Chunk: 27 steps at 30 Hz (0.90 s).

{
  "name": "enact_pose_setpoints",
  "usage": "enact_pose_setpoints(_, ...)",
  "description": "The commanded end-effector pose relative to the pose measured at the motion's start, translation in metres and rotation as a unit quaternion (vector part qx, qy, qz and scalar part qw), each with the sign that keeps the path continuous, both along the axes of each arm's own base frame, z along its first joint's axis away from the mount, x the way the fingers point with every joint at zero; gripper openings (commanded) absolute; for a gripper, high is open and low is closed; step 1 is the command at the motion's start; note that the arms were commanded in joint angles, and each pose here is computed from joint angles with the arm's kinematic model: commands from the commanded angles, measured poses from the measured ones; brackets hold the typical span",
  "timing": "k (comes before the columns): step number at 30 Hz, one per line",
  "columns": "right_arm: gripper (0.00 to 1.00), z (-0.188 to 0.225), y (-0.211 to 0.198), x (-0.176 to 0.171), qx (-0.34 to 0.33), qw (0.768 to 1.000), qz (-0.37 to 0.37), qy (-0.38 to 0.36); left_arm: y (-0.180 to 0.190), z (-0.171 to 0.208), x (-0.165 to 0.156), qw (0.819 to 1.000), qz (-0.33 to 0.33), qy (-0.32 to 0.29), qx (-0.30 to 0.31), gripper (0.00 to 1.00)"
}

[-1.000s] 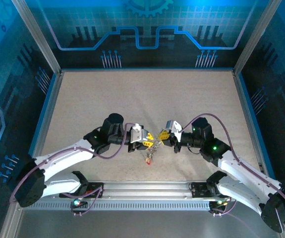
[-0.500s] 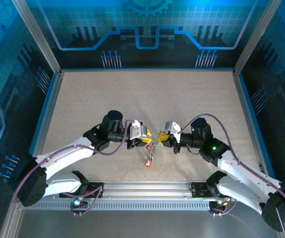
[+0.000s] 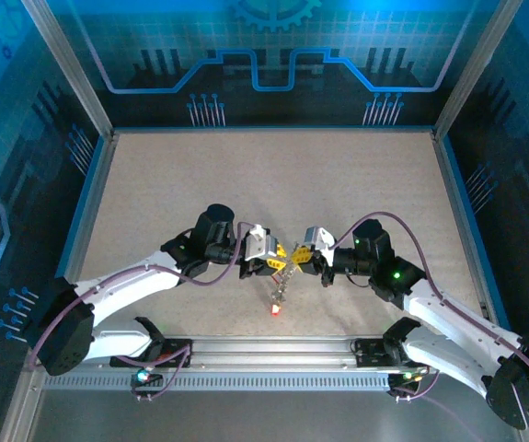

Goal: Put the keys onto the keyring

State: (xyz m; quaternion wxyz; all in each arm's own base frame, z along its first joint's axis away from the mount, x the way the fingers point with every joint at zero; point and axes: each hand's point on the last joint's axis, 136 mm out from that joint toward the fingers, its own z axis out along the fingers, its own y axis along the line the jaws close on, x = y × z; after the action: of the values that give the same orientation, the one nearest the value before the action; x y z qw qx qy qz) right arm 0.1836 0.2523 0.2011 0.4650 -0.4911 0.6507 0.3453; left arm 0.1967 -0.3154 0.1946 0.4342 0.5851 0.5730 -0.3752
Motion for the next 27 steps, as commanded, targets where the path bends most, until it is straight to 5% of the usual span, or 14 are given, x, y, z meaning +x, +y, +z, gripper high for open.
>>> enact_pose_setpoints(1,0.00,0.015,0.005,-0.002,0.013,1.000,0.012,-0.026,-0.007,0.016,-0.007,0.999,-0.030,0.007,-0.016,0.26)
enact_pose_setpoints(12,0.00,0.015,0.004,-0.004,0.011,0.999,0.010,-0.029,-0.011,0.006,-0.001,0.999,-0.029,0.028,0.003,0.13)
enact_pose_setpoints(23,0.00,0.015,0.004,-0.003,0.010,0.999,0.008,-0.031,-0.006,-0.003,-0.005,0.999,-0.028,0.029,0.019,0.18)
enact_pose_setpoints(27,0.00,0.015,0.004,-0.004,0.010,0.999,0.009,-0.030,-0.007,-0.004,-0.003,0.999,-0.028,0.030,0.019,0.07)
